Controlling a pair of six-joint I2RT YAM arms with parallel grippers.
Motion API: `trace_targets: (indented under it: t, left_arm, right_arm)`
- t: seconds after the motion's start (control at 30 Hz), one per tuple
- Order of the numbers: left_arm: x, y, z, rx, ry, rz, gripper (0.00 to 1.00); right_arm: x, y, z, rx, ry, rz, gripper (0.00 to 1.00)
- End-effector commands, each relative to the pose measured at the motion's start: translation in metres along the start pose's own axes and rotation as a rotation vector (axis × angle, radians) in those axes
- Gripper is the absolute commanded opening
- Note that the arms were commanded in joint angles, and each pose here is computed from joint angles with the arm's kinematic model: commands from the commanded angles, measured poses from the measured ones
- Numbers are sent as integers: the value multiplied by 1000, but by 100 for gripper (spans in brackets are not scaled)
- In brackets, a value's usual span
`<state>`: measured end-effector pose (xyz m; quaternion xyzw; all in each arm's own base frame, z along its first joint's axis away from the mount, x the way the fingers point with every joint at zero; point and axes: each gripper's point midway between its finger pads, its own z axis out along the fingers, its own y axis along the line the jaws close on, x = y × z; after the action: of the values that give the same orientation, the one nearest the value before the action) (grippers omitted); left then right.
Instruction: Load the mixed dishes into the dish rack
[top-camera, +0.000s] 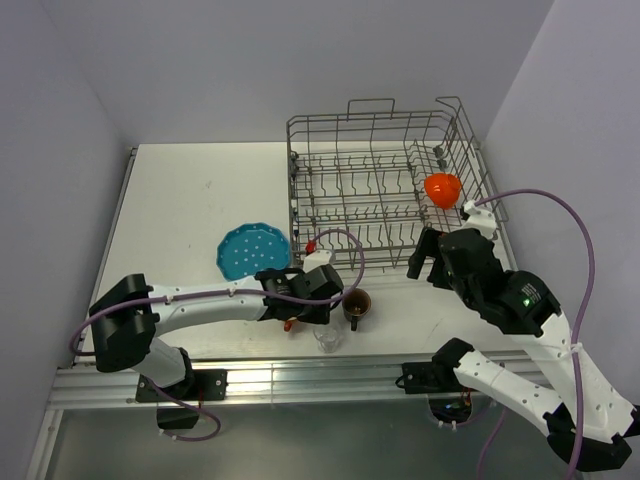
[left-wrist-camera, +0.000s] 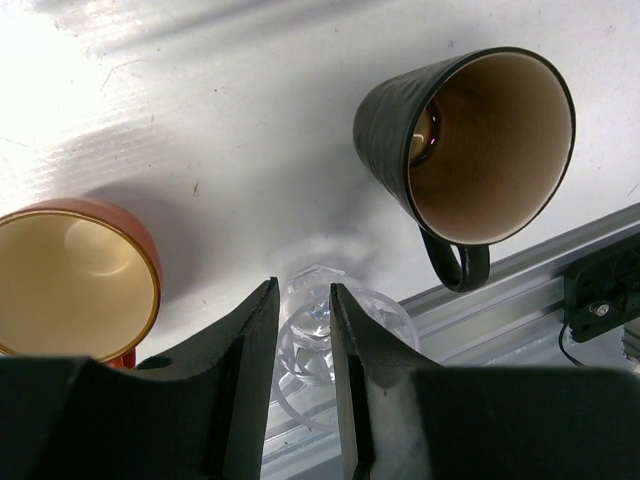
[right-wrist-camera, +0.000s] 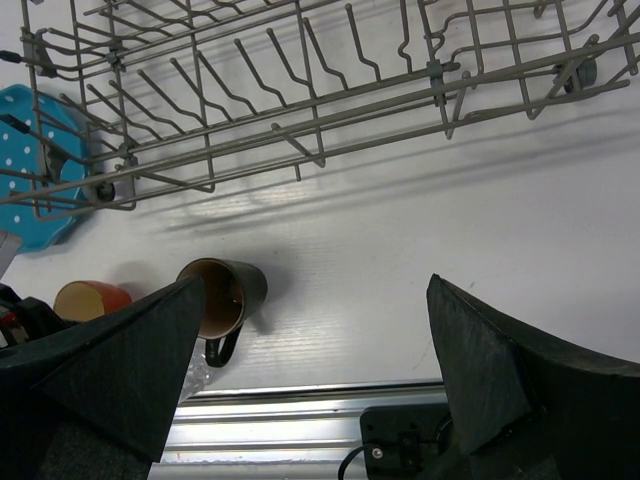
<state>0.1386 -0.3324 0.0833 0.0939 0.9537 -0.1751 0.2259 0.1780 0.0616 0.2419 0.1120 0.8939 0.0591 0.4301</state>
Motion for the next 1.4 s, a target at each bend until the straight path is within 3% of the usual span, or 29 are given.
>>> trace_targets:
  t: [0.0,0.63,0.93,1.37]
  left_arm:
    - [-4,-7,-9,10,-26,-9,33]
    - [16,-3,-25,2,-37,-11,44]
    - [36,7,-17,-20,5,-9,44]
    - [41,-3,-10,39,18,11,9]
  right_arm:
    - [-5,0,-2,-6,-28,7,100]
    - [0,-1,-4,-28,-23,18,100]
    - [1,-1,-6,-34,-21,24,100]
    - [12,8,-3,-79,26,14,100]
